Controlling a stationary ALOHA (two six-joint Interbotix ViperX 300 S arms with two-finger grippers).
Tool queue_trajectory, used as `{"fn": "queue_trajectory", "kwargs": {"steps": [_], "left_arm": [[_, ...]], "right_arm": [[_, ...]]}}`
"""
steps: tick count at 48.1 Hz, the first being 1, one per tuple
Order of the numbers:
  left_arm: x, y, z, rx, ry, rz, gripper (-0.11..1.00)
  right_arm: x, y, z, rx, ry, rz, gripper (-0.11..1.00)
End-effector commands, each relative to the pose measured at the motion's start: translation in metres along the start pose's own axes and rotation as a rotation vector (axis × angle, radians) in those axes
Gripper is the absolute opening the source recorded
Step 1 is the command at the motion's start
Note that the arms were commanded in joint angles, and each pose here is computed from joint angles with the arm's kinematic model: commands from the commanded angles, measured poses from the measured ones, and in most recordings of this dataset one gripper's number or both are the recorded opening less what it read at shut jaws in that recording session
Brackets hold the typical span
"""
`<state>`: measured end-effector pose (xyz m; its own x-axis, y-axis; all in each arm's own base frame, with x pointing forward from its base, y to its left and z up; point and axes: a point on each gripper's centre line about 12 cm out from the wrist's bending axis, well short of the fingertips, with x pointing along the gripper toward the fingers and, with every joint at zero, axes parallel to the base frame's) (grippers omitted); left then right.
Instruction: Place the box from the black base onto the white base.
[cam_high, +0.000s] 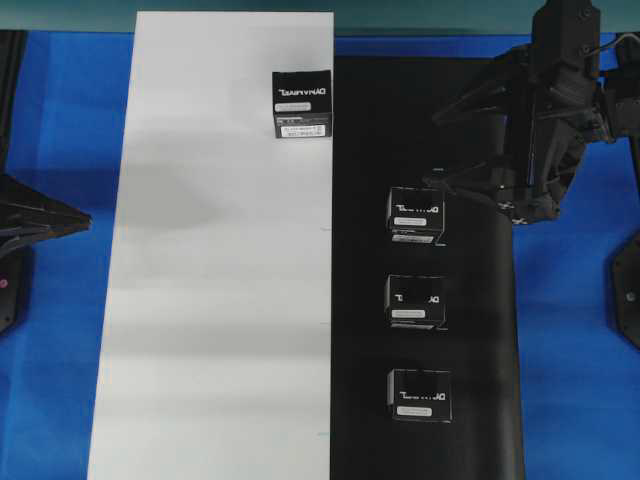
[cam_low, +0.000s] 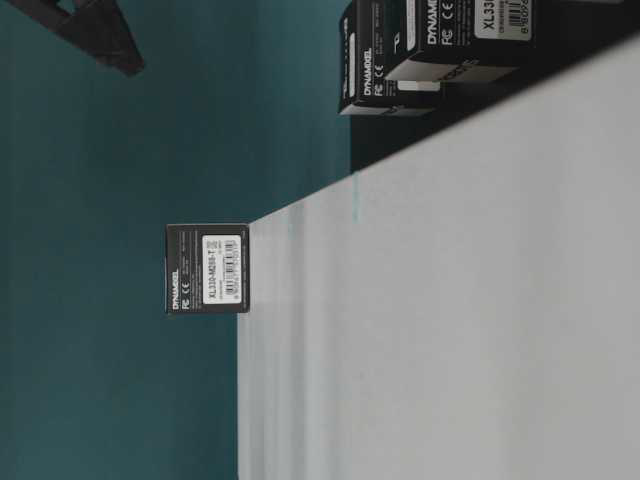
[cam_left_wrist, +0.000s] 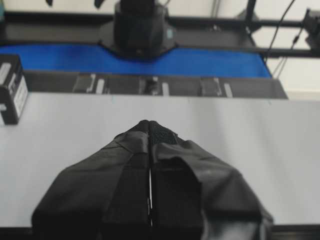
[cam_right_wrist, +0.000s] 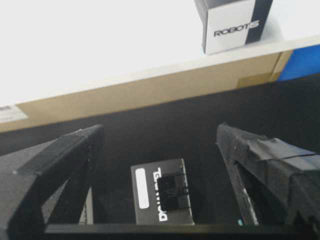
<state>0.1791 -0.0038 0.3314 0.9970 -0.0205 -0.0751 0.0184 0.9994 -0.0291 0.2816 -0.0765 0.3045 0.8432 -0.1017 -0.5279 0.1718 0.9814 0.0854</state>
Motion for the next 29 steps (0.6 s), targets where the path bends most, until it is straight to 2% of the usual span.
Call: {"fn": "queue_trajectory", "kwargs": {"steps": [1, 29], "left_arm": [[-0.0014, 0.0000, 0.0084, 0.008, -0.035, 0.001, -0.06], [0.0018, 0.0005, 0.0022, 0.007, -0.011, 0.003, -0.06]], "right_arm": [[-0.0023, 0.0011, 0.0034, -0.004, -0.016, 0.000, 0.99], [-0.0038, 0.0016, -0.0023, -0.003, -0.007, 0.002, 0.99]]}}
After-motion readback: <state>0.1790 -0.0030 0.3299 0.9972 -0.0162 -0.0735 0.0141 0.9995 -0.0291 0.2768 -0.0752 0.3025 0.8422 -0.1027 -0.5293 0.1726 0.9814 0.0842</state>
